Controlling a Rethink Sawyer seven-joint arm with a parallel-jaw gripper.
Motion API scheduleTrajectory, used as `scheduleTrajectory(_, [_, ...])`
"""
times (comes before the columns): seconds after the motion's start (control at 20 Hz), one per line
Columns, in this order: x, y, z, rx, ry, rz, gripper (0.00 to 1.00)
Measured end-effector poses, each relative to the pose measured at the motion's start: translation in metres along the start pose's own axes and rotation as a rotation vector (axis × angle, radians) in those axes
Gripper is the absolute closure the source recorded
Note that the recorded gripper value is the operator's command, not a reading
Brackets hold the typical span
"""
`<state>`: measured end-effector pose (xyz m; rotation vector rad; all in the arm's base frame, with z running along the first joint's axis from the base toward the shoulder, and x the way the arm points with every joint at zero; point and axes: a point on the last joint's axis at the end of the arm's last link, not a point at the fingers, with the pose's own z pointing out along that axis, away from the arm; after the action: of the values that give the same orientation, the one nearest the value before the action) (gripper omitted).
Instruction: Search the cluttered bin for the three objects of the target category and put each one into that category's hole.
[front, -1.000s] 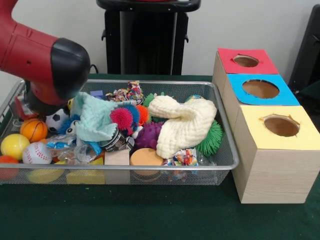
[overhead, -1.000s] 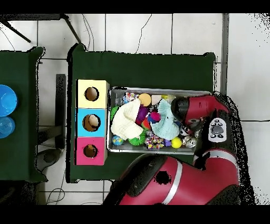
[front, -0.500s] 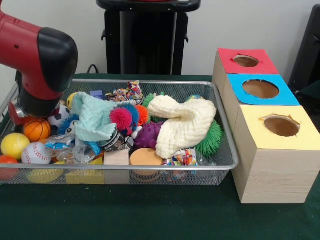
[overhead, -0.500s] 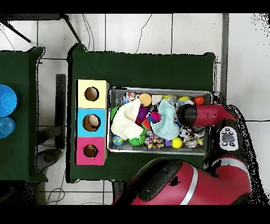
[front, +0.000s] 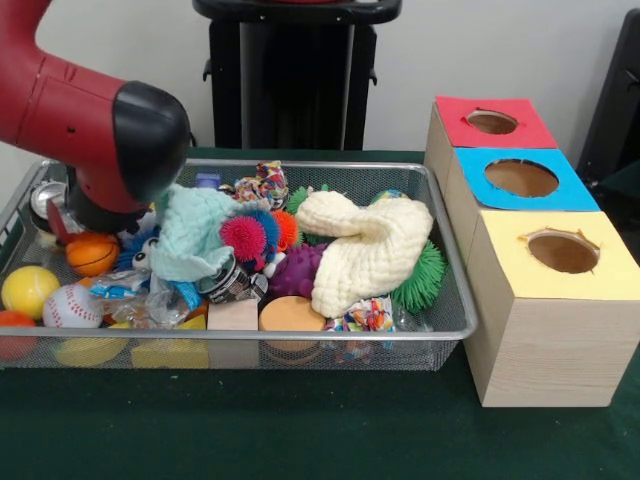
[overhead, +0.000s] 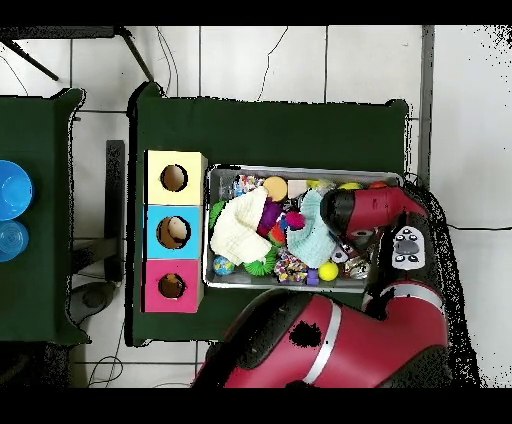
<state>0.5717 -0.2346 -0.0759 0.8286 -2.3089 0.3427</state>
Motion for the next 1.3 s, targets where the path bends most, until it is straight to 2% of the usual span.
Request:
scheduleTrajectory(0.15, [-0.001,0.009,-0.003,-0.036,0.078,-0.01,0.0])
scheduleTrajectory(0.3, [-0.006,0.009,-0.006,-0.035,0.098,-0.014,0.0])
scheduleTrajectory(0.45, [-0.011,0.008,-0.007,-0.008,0.13,-0.027,0.0])
scheduleTrajectory(0.55, [-0.012,0.007,-0.005,0.026,0.155,-0.043,0.0])
scheduleTrajectory(0.8, [-0.013,0.004,-0.007,0.083,0.182,-0.066,0.0])
scheduleTrajectory(0.95, [-0.014,0.001,-0.01,0.117,0.172,-0.075,0.0])
scheduleTrajectory(1.1, [-0.017,-0.01,-0.018,0.179,0.119,-0.078,0.0])
scheduleTrajectory(1.3, [-0.014,-0.017,-0.026,0.207,0.089,-0.071,0.0])
